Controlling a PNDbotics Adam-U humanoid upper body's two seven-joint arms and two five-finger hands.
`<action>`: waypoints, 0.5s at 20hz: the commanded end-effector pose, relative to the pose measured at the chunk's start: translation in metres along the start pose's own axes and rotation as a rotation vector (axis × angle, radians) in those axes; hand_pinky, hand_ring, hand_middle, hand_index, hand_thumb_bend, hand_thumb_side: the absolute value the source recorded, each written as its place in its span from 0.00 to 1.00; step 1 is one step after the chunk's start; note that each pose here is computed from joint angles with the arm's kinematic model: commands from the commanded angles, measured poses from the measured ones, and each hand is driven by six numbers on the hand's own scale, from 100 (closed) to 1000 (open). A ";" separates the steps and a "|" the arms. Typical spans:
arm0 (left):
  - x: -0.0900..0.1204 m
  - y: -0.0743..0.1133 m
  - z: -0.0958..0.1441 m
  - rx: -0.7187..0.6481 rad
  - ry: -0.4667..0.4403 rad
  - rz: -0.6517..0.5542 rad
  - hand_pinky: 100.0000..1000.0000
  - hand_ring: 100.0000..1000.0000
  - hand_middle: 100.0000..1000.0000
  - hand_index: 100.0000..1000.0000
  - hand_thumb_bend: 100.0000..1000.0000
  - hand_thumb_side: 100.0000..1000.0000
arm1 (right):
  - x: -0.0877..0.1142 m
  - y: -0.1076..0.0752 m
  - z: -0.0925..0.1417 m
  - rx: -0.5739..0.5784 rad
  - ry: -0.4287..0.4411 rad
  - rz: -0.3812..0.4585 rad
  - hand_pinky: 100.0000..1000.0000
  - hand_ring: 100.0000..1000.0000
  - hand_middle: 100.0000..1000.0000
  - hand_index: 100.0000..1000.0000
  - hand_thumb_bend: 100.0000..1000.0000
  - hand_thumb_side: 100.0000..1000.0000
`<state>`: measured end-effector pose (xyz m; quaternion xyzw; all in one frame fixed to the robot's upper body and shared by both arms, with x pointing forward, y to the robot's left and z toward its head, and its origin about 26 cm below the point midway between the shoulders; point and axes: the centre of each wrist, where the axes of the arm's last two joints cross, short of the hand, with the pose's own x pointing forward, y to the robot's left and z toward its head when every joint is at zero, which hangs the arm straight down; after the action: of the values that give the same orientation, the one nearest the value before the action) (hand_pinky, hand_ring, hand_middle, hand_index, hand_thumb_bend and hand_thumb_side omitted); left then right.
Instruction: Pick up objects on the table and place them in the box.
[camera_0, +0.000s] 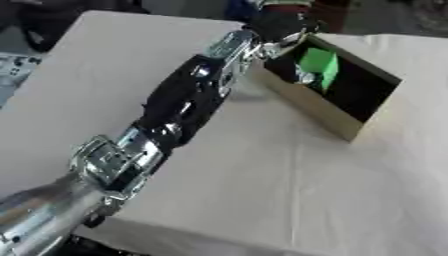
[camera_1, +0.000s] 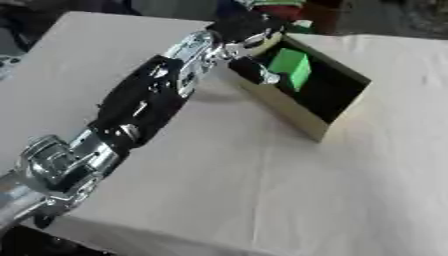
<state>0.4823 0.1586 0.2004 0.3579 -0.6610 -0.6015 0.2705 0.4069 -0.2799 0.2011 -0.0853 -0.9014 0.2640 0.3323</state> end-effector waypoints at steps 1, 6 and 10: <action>-0.006 0.023 0.002 0.061 -0.001 -0.020 0.71 0.68 0.76 0.94 0.38 0.57 | 0.005 -0.008 -0.006 -0.008 -0.021 0.021 0.60 0.84 0.59 0.81 0.00 0.23; -0.013 0.039 0.005 0.112 0.017 -0.016 0.70 0.64 0.72 0.91 0.19 0.50 | 0.002 -0.009 -0.001 -0.015 -0.005 0.024 0.60 0.84 0.59 0.81 0.00 0.23; -0.042 0.071 0.034 0.266 0.030 -0.032 0.69 0.64 0.70 0.90 0.14 0.49 | -0.001 -0.016 0.007 -0.032 0.019 0.041 0.60 0.84 0.59 0.81 0.00 0.24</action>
<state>0.4747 0.2007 0.2430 0.3910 -0.7099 -0.5319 0.2454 0.4052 -0.2859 0.1919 -0.0916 -0.8988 0.2529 0.3462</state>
